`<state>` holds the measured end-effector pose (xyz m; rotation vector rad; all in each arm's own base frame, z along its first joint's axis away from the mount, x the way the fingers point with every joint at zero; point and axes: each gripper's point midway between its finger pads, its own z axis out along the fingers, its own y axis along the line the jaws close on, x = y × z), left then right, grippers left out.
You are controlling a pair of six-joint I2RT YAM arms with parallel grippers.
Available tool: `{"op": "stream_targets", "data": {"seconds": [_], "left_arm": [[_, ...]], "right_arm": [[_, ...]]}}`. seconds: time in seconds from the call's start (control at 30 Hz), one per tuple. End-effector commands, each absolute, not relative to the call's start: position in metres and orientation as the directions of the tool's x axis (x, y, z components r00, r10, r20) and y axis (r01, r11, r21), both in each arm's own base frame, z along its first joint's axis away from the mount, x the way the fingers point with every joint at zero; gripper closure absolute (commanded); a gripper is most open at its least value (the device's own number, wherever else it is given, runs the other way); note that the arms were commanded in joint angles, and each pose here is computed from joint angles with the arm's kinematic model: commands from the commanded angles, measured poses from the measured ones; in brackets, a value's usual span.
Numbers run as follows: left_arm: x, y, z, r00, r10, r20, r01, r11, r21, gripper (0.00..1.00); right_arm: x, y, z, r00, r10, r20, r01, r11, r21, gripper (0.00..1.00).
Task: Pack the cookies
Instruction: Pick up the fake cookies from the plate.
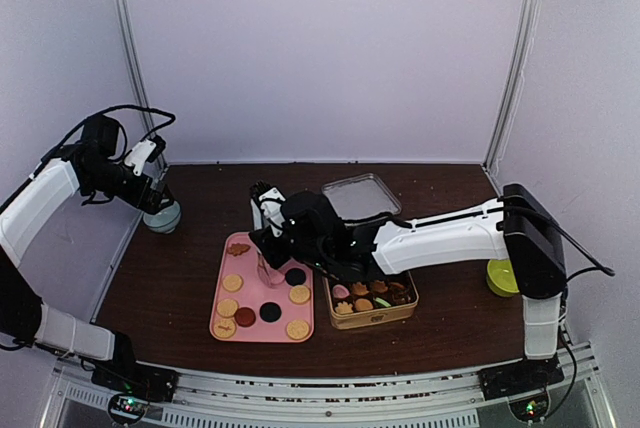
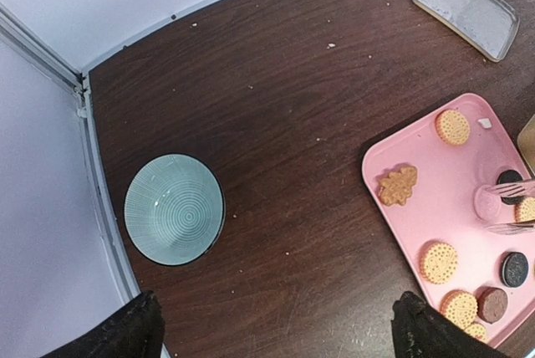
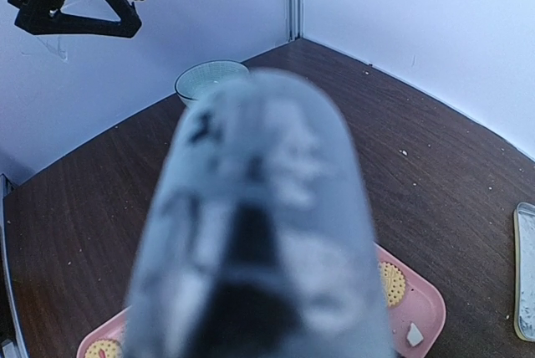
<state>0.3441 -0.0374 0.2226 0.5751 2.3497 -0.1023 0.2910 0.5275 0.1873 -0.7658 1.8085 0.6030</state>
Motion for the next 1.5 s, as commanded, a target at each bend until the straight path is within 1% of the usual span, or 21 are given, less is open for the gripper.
{"op": "stream_targets", "data": {"seconds": [0.0, 0.43, 1.1, 1.47], "left_arm": [[0.348, -0.040, 0.230, -0.612, 0.387, -0.689, 0.448, 0.888, 0.101, 0.02], [0.348, -0.041, 0.230, -0.612, 0.385, -0.690, 0.452, 0.887, 0.094, 0.02], [0.347, -0.045, 0.232, -0.606, 0.389, -0.694, 0.470, 0.879, 0.082, 0.02], [0.347, -0.046, 0.232, -0.604, 0.390, -0.695, 0.477, 0.875, 0.077, 0.02]], "right_arm": [[0.305, 0.534, 0.210, -0.221, -0.161, -0.962, -0.726, 0.686, 0.052, 0.57], [0.312, 0.539, 0.214, -0.196, -0.182, -0.964, -0.730, 0.683, 0.019, 0.57], [0.314, 0.541, 0.186, -0.227, -0.215, -0.950, -0.736, 0.676, 0.023, 0.57], [0.306, 0.522, 0.181, -0.240, -0.239, -0.941, -0.731, 0.683, 0.013, 0.57]]}}
